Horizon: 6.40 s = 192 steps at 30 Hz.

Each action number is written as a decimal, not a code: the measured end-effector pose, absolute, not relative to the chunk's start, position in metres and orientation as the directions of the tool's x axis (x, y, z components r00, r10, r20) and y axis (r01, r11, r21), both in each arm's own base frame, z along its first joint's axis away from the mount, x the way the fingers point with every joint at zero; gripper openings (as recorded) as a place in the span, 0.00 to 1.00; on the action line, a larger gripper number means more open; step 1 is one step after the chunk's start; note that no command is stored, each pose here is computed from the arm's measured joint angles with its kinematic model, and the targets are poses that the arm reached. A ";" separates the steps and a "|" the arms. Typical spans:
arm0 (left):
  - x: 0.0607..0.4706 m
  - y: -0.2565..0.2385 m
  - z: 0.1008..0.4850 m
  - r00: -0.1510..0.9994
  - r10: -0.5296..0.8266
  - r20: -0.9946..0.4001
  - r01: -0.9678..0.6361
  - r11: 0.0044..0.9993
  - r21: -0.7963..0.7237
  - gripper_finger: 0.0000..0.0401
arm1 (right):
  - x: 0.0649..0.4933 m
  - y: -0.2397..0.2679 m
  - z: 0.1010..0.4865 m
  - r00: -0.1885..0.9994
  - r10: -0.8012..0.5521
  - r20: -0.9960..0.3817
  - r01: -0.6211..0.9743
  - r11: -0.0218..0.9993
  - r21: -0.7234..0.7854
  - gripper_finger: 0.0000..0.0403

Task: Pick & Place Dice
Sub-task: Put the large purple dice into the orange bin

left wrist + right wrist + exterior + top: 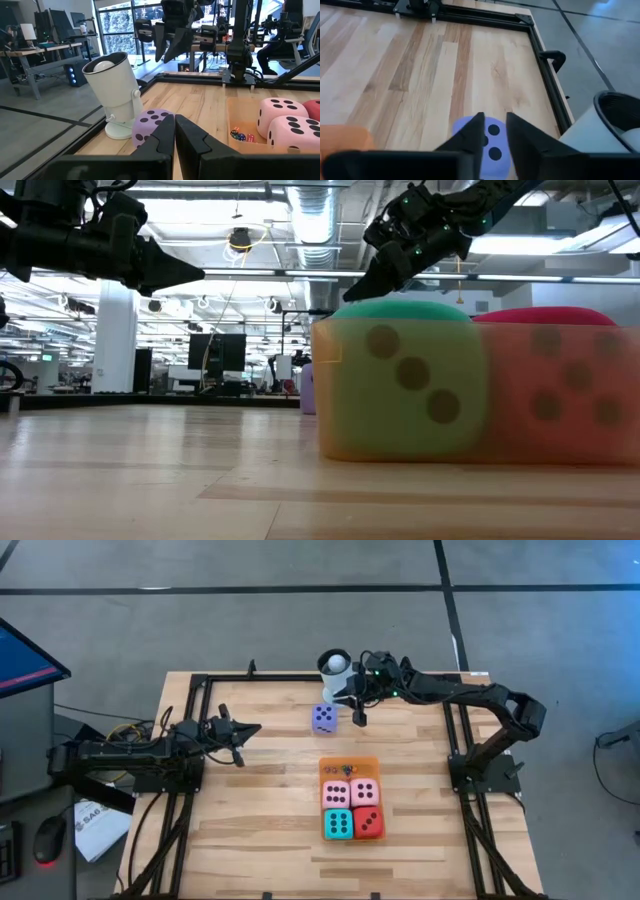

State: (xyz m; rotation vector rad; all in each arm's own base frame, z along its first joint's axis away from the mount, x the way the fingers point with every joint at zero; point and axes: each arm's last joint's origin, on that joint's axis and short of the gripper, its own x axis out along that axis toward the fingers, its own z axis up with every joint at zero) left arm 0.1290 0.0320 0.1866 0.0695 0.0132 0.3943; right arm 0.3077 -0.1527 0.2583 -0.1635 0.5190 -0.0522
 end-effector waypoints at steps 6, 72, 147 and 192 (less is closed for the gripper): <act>0.129 0.032 0.187 0.923 0.384 0.002 -0.383 0.921 0.070 0.00 | 0.310 -0.147 0.258 0.867 -0.077 -0.492 -0.009 0.985 -0.171 0.38; 0.129 0.032 0.187 0.923 0.384 0.001 -0.383 0.921 0.070 0.00 | 0.317 -0.133 0.258 0.862 -0.100 -0.496 0.019 0.986 -0.167 0.94; 0.129 0.032 0.187 0.923 0.384 0.001 -0.383 0.921 0.070 0.00 | 0.317 -0.133 0.257 0.855 -0.100 -0.508 -0.005 0.980 -0.201 0.99; 0.129 0.032 0.187 0.923 0.384 0.000 -0.383 0.921 0.070 0.00 | 0.368 -0.163 0.197 0.757 -0.079 -0.648 0.047 0.997 -0.066 0.99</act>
